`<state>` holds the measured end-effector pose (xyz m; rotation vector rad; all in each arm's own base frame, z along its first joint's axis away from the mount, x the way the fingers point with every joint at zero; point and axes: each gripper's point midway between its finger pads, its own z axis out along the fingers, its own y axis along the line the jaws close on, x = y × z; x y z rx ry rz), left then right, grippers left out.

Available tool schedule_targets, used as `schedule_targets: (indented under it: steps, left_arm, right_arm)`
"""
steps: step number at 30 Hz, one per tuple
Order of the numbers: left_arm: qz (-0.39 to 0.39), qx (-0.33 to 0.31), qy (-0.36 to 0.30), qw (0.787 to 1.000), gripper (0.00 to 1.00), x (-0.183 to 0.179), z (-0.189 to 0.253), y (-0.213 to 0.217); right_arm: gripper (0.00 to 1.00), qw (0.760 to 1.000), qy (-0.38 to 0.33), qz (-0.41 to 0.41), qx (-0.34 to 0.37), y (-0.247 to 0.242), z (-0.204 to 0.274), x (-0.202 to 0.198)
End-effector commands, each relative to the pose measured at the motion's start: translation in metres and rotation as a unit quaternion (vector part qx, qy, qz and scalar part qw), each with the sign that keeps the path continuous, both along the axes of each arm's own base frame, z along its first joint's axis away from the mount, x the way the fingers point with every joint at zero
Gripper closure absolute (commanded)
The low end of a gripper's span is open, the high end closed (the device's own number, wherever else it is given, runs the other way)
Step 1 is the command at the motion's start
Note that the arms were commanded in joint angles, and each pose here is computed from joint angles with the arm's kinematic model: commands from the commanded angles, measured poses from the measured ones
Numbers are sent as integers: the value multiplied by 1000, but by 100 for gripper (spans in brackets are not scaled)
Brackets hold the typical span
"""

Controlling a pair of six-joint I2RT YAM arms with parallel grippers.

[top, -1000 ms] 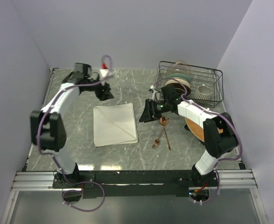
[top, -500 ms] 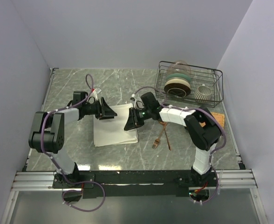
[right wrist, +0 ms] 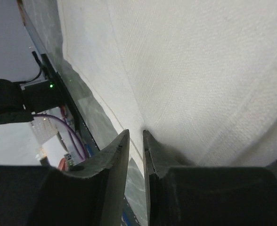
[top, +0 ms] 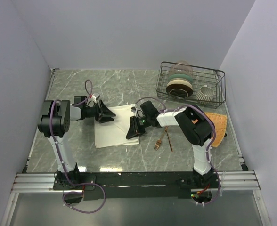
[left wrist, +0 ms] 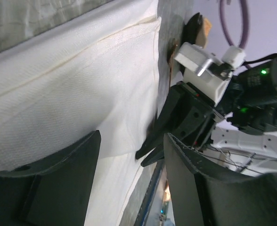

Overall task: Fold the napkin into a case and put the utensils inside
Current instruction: Smooth out the upper triangle-folded napkin at the center of the board.

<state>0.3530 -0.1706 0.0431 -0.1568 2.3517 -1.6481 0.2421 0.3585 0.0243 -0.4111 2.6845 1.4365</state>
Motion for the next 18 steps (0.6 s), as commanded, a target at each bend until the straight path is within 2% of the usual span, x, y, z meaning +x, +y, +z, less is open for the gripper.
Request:
schedule_targets:
  steps: [1,5,18]
  left_arm:
    - [-19,-32,-15,999,37,15,7,8]
    - [-24,-33,-33,999,37,25,5,19]
    - [4,-29,-26,999,38,49,-8,45]
  right_arm:
    - [75,1000,16,-7,-7,-9,-18,-5]
    - [75,999,31,-16,-11,-16,-27,-6]
    - [76,999,44,-21,-14,-19,-33,-6]
